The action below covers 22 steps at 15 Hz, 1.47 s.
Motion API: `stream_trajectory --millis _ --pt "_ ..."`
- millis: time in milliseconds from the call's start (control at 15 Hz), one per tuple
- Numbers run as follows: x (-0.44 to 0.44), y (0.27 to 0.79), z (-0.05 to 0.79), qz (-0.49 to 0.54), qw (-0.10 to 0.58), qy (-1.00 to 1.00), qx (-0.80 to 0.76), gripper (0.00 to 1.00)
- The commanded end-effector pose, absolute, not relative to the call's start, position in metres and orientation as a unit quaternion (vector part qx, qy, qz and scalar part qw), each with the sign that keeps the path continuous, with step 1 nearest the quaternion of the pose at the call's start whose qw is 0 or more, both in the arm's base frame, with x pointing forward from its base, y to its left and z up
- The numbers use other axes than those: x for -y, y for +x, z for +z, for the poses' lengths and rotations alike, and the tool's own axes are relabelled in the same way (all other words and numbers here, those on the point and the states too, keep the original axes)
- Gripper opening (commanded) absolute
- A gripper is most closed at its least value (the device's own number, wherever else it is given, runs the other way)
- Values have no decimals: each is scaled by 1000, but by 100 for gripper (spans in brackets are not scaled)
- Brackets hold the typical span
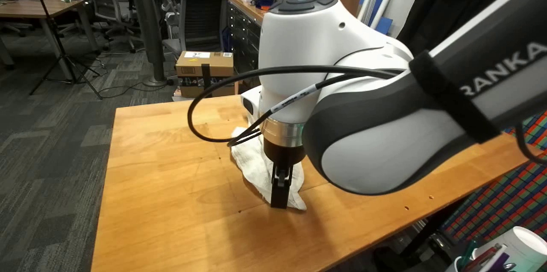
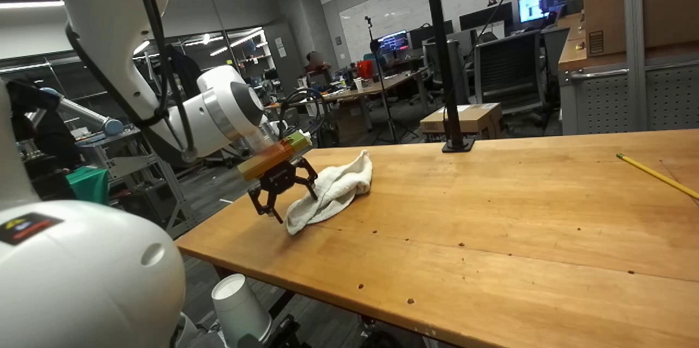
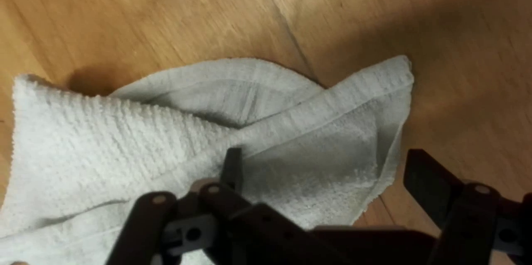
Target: Fold the towel
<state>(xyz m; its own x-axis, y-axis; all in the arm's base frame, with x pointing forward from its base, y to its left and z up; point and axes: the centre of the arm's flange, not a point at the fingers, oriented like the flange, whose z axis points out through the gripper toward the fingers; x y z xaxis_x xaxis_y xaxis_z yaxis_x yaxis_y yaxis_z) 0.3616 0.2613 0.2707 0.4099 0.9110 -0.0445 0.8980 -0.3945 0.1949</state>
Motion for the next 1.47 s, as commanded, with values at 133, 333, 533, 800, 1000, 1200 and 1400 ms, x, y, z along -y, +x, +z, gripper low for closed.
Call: stream_trajectory --millis 133,333,533,800,1000,1200,1400 --pt "-250 368 265 45 68 837 -541 100" --pt "-250 368 263 40 61 841 -536 75" --pt "-249 371 264 41 62 840 -537 58" --pt "-247 377 273 45 67 839 -538 27" --pt "-246 387 286 55 74 839 -535 6" --pt "-248 400 306 76 82 835 -539 2" --pt "-255 418 331 109 90 826 -545 6"
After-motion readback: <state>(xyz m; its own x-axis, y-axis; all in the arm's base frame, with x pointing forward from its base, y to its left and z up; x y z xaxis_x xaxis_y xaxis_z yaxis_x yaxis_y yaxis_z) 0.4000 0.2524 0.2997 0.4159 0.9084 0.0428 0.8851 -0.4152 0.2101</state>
